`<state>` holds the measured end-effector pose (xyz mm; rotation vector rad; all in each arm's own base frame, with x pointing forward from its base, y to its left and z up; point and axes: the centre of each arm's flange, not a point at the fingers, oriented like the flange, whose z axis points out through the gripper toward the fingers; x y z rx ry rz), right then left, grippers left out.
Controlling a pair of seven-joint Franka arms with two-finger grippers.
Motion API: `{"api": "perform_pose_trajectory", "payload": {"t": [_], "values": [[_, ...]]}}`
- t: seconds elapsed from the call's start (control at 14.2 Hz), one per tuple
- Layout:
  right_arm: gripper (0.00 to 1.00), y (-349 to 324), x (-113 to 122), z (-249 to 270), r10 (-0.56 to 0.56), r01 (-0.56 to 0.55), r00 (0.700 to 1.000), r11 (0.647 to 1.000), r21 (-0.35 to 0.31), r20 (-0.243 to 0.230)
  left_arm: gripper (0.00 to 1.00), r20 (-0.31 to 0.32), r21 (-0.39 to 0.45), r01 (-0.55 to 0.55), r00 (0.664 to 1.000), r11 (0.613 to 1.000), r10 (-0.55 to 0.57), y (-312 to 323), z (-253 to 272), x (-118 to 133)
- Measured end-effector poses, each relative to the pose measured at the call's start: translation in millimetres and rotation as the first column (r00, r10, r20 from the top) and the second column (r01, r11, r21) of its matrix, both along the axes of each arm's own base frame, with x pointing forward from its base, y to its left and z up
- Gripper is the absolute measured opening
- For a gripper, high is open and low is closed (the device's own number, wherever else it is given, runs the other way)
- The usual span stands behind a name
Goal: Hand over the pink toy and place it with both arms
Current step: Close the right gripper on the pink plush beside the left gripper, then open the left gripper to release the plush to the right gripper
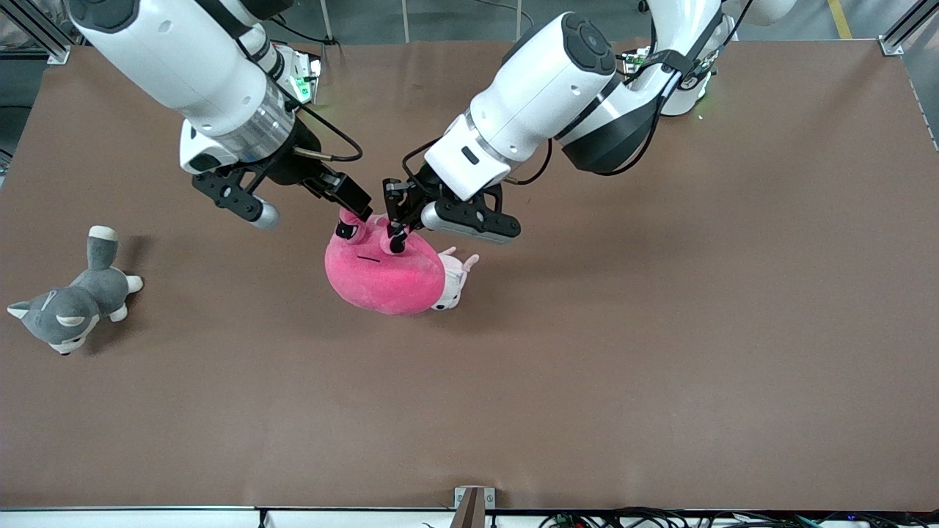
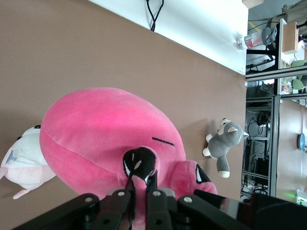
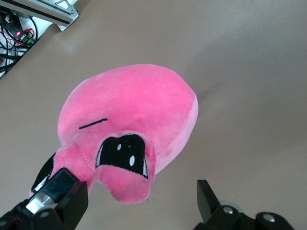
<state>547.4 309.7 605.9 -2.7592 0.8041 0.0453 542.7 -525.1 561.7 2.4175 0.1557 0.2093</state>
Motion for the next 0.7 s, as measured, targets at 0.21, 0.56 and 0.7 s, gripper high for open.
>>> {"api": "perform_pose_trajectory", "payload": {"t": [0.21,0.56,0.7], "values": [[0.98,-0.9,1.4,-0.1,0.010,-0.010,1.000,1.000,-0.011,0.017,0.10,0.004,-0.004,-0.003,1.000,1.000,0.003,0.1,0.8,0.4],[0.84,-1.5,2.2,-1.3,0.029,-0.028,0.999,0.999,-0.020,0.024,0.10,0.009,-0.009,-0.005,1.000,1.000,0.006,0.2,1.7,0.8],[0.80,-1.4,2.4,-1.8,0.031,-0.030,0.999,0.999,-0.020,0.024,0.10,0.014,-0.013,-0.009,1.000,1.000,0.009,0.3,2.6,1.3]]}}
